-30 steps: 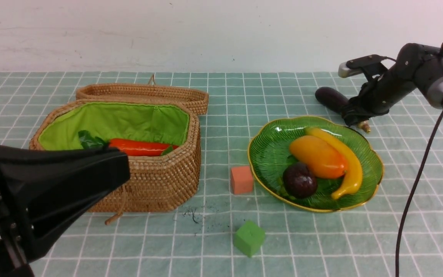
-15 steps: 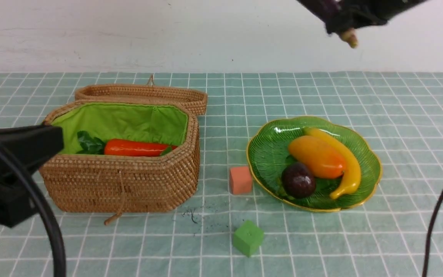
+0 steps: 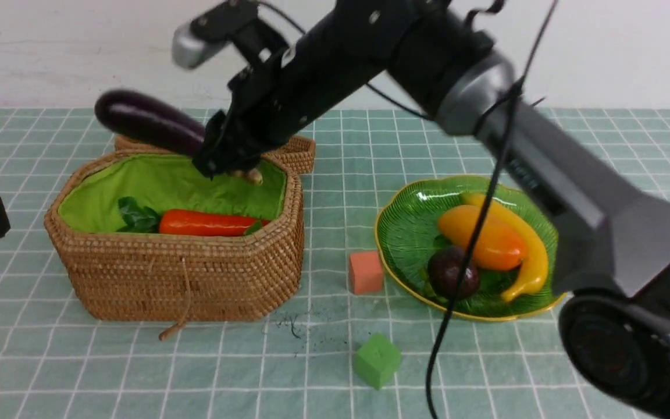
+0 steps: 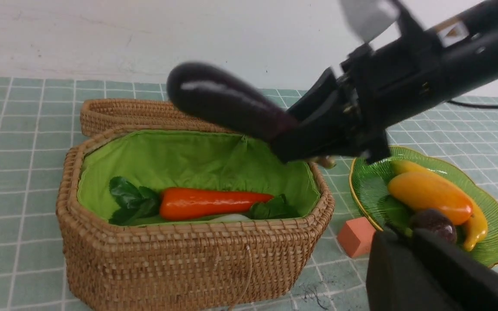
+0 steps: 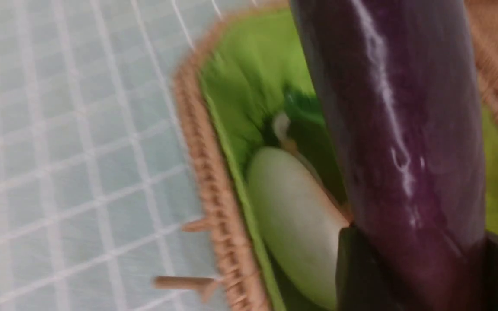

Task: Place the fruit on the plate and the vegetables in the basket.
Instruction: Grab an eggplant with your right arm and place it in the basket on the left.

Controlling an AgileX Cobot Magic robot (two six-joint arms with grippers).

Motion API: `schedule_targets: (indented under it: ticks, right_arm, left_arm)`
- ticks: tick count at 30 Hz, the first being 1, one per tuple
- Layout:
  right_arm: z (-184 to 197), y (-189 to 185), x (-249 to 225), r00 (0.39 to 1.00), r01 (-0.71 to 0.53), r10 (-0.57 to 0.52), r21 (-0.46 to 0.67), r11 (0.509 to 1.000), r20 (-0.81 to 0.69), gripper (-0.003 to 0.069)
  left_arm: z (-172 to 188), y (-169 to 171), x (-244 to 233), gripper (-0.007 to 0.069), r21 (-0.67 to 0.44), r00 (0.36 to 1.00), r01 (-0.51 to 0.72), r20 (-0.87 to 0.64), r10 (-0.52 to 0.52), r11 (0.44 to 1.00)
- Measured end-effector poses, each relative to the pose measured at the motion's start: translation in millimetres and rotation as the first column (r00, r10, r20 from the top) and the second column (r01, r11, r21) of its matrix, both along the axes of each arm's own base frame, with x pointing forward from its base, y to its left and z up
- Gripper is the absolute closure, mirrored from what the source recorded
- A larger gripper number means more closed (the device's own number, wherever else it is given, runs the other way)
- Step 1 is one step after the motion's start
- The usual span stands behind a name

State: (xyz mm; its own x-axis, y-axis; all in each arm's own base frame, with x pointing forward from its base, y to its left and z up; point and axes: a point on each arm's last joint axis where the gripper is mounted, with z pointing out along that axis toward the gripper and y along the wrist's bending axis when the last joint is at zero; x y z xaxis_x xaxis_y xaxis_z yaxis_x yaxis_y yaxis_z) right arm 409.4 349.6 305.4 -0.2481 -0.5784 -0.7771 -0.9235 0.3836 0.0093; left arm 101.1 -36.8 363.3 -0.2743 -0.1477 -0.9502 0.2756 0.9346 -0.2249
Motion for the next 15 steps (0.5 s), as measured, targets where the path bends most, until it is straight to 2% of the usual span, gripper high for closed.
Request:
schedule_targets:
  ticks: [1,2,5,8,11,12,13,14,15]
  right_arm:
    - [-7,3,2,1.000,0.007,-0.007,-0.015,1.000,0.009,0.0282]
    - [-8,4,2,1.000,0.006,-0.006,-0.017,1.000,0.011,0.0270]
    - [-6,6,0,1.000,0.028,-0.028,-0.016,0.999,0.013,0.0031]
    - [6,-1,-4,0.997,0.072,-0.072,-0.021,0.997,-0.025,-0.0007]
    - [35,-18,-19,0.988,0.128,-0.134,-0.076,0.989,-0.071,0.0018]
    - [59,-30,-27,0.978,0.191,-0.197,-0.089,0.978,-0.066,0.0071]
    - [62,-32,-29,0.974,0.207,-0.213,-0.085,0.975,-0.070,0.0071]
    - [96,-51,-41,0.950,0.307,-0.310,-0.065,0.949,-0.036,0.0173]
    - [109,-59,-46,0.938,0.345,-0.346,-0.055,0.937,-0.018,0.0223]
  left_arm:
    - [0,0,0,0.0586,0.001,1.000,-0.001,-0.003,0.001,1.000]
    - [0,0,0,0.0586,0.002,1.000,-0.001,-0.005,0.001,1.000]
    - [-1,0,0,0.0586,0.004,1.000,-0.002,-0.010,0.002,1.000]
    - [-1,0,0,0.0586,0.002,1.000,-0.001,-0.012,0.001,1.000]
    - [-1,-1,-3,0.0586,0.006,1.000,0.023,-0.010,-0.023,1.000]
    - [0,-4,-6,0.0586,0.030,0.998,0.067,0.003,-0.067,0.997]
    - [0,-5,-7,0.0586,0.039,0.997,0.080,0.008,-0.080,0.996]
    - [1,-8,-13,0.0586,0.072,0.989,0.144,0.036,-0.146,0.987]
    - [2,-10,-15,0.0586,0.084,0.984,0.170,0.046,-0.175,0.982]
